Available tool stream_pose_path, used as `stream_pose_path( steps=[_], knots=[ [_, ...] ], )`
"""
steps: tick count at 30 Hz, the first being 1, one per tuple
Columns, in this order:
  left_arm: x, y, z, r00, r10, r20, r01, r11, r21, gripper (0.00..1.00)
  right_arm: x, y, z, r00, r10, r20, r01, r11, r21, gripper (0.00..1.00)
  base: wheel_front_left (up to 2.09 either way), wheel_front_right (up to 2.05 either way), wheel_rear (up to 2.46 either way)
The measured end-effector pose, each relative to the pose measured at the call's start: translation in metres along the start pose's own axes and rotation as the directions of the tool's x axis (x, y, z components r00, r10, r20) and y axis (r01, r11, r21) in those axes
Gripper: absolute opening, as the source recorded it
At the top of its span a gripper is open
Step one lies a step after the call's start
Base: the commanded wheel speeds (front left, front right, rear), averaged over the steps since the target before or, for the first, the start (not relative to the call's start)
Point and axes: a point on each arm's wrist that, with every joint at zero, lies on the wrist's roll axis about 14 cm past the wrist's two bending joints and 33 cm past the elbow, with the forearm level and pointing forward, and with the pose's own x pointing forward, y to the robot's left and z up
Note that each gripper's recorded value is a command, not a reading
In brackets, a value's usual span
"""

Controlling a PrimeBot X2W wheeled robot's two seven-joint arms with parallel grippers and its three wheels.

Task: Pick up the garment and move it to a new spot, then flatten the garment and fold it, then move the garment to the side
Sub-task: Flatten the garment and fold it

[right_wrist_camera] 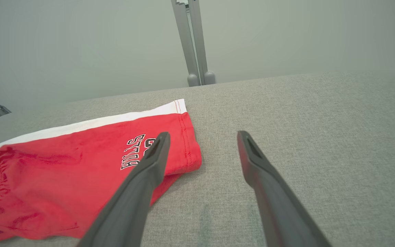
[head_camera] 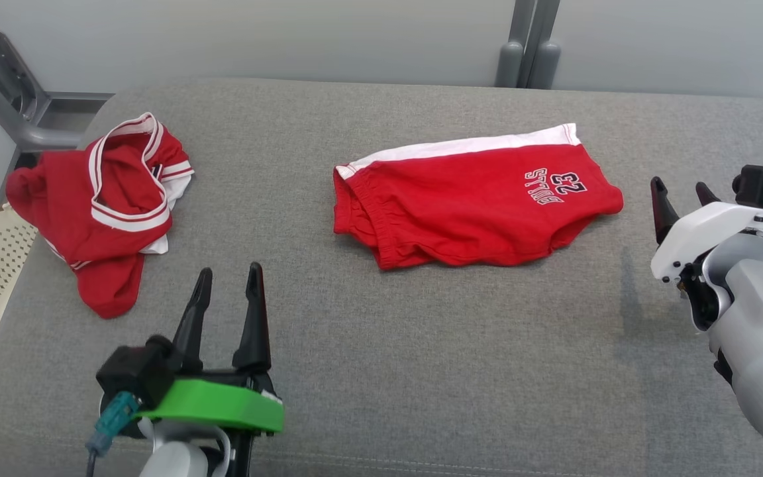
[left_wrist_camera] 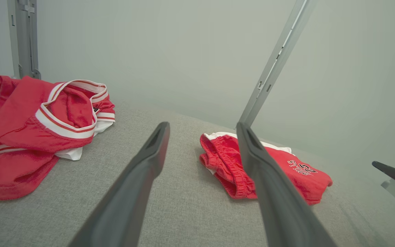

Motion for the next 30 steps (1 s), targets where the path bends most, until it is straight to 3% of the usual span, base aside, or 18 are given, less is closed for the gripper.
stream_pose_path(
  steps=[7, 16, 23, 30],
  knots=[
    [-0.030, 0.002, -0.014, 0.999, 0.009, -0.039, -0.007, 0.999, 0.046, 1.00, 0.007, -0.006, -0.017, 0.998, -0.044, -0.036, 0.047, 0.996, 0.076, 1.00, 0.00, 0.00, 0.00],
    [-0.036, 0.007, -0.023, 0.997, 0.030, -0.069, -0.025, 0.996, 0.081, 1.00, 0.030, -0.007, -0.045, 0.989, -0.054, -0.141, 0.071, 0.991, 0.115, 1.00, 0.00, 0.00, 0.00],
    [-0.036, 0.016, -0.033, 0.993, 0.069, -0.096, -0.063, 0.996, 0.071, 1.00, 0.045, 0.001, -0.080, 0.964, -0.033, -0.266, 0.062, 0.993, 0.099, 1.00, 0.00, 0.00, 0.00],
    [-0.038, 0.028, -0.039, 0.987, 0.109, -0.115, -0.102, 0.992, 0.071, 1.00, 0.061, 0.015, -0.094, 0.950, -0.008, -0.312, 0.035, 0.996, 0.083, 1.00, 0.00, 0.00, 0.00]
  ],
)
